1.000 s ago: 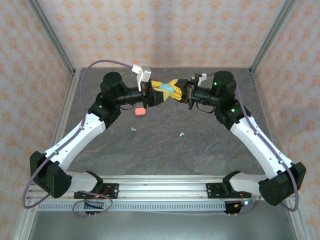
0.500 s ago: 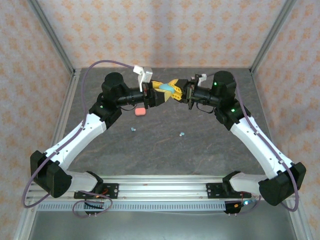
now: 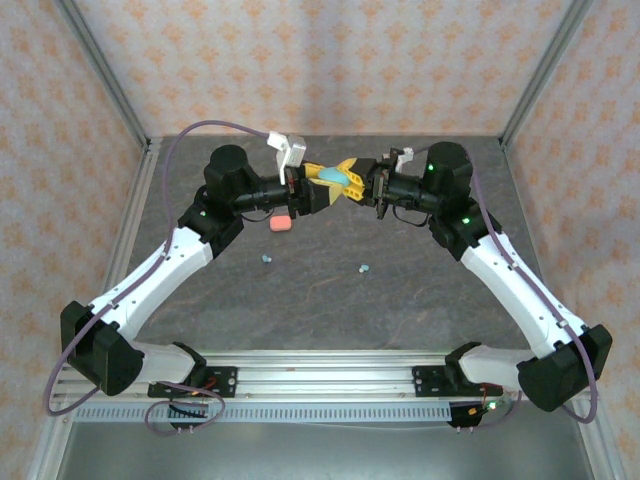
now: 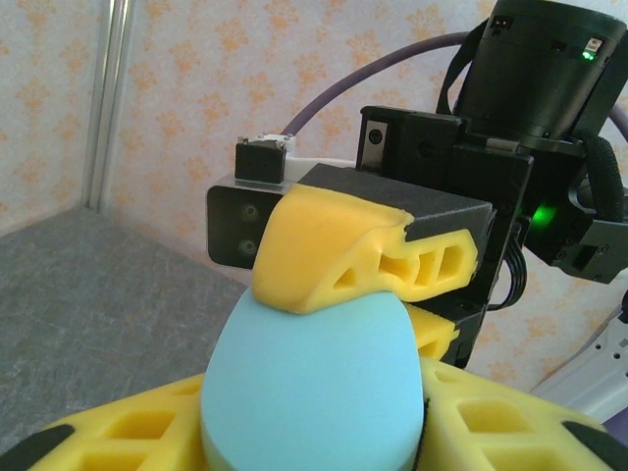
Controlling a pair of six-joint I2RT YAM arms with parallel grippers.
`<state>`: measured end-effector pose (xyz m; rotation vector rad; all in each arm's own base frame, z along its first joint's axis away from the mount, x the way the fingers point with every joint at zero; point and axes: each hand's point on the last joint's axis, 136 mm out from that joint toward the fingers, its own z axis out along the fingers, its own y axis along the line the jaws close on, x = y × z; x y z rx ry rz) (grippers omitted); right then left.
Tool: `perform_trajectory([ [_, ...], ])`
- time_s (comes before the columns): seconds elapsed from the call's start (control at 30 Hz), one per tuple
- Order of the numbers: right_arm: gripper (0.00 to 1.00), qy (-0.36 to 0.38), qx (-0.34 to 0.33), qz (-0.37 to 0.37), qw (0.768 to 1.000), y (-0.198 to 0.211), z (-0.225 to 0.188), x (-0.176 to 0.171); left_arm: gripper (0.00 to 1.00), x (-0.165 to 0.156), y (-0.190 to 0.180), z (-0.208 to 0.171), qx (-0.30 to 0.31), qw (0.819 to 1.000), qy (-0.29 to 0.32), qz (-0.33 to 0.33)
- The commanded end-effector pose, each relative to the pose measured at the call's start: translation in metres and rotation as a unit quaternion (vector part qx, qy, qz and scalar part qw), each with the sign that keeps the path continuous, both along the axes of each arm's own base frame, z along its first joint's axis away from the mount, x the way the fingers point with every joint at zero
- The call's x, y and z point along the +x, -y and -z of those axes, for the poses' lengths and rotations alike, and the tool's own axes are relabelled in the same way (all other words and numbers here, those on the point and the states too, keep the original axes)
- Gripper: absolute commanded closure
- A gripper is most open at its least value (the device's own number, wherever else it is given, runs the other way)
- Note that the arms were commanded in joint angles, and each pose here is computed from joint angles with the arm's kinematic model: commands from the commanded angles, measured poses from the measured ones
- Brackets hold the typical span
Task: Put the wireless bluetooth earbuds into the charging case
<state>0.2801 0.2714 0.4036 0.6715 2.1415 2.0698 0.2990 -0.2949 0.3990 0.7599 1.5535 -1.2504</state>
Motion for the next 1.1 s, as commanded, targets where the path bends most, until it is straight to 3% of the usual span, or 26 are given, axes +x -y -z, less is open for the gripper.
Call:
perform_trajectory([
  [0.0,0.91,0.019,0.012,-0.011,1.000,0.001,-0.016,-0.011,0.62,-0.003,0.002,-0.015,-0.008,1.000,0.026,0.004],
  [0.13,0.87,0.025,0.014,-0.010,1.000,0.002,-0.018,-0.010,0.72,-0.004,0.002,-0.015,-0.008,1.000,0.025,0.005],
  [0.27,0.64,0.056,0.016,-0.009,0.998,0.002,-0.027,-0.010,0.85,-0.006,0.001,-0.019,-0.009,1.000,0.027,0.006],
  [0.37,0.45,0.119,0.017,-0.004,0.993,0.010,-0.050,-0.019,0.87,-0.011,-0.001,-0.024,-0.006,1.000,0.026,0.009],
  [0.43,0.40,0.171,0.007,0.001,0.985,0.019,-0.062,-0.020,0.88,-0.017,-0.003,-0.027,0.000,1.000,0.023,0.016],
  [0.67,0.35,0.346,-0.134,-0.025,0.929,0.040,-0.066,-0.048,0.94,-0.041,-0.011,-0.041,0.014,0.999,0.019,0.037],
  [0.93,0.33,0.458,-0.167,-0.088,0.869,0.024,-0.064,-0.071,1.00,-0.062,-0.014,-0.053,0.035,0.997,0.008,0.075],
  [1.07,0.32,0.478,-0.173,-0.112,0.853,0.017,-0.061,-0.076,1.00,-0.070,-0.013,-0.056,0.039,0.994,-0.004,0.098],
])
